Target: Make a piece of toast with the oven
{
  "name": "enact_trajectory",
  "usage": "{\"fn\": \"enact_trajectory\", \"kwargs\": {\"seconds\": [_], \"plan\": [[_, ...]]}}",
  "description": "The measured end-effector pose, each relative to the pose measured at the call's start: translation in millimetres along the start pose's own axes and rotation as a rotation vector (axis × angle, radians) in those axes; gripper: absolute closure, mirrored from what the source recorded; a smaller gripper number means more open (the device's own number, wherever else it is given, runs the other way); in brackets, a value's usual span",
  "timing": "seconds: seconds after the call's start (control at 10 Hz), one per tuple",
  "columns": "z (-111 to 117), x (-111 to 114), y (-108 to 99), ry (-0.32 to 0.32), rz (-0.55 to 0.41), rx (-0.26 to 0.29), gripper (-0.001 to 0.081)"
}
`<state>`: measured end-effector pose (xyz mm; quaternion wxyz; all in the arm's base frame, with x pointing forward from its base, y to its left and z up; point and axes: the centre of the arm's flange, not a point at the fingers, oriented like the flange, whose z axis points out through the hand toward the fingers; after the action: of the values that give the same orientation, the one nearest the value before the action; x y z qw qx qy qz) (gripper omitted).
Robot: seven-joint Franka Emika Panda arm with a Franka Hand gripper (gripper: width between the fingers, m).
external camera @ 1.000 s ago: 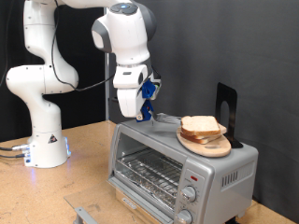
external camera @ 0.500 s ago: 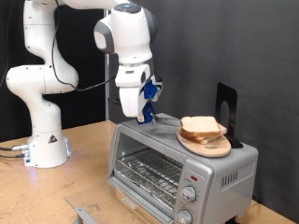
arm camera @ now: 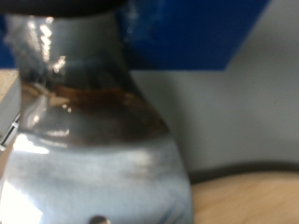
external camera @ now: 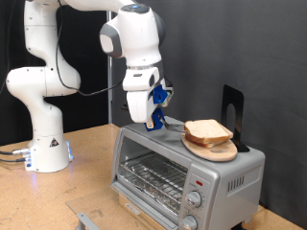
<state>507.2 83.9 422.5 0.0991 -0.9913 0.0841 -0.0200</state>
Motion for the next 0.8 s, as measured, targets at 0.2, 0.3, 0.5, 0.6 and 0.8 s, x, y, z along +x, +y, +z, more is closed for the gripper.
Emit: {"fn": "enact_trajectory", "kwargs": {"seconds": [0.2,0.3,0.5,0.6,0.8], "plan": [[-1,12,-7,0.052,-0.006,-0.017,0.0413],[-2,19,-11,0.072,-0.011,-0.024,0.0413],[-5,31,-18,0.097,-0.016,-0.032,0.0413],[-6,37,-21,0.103,-0.015,-0.032,0.0413],[-7,47,-26,0.105,-0.014,-0.031,0.0413]]}}
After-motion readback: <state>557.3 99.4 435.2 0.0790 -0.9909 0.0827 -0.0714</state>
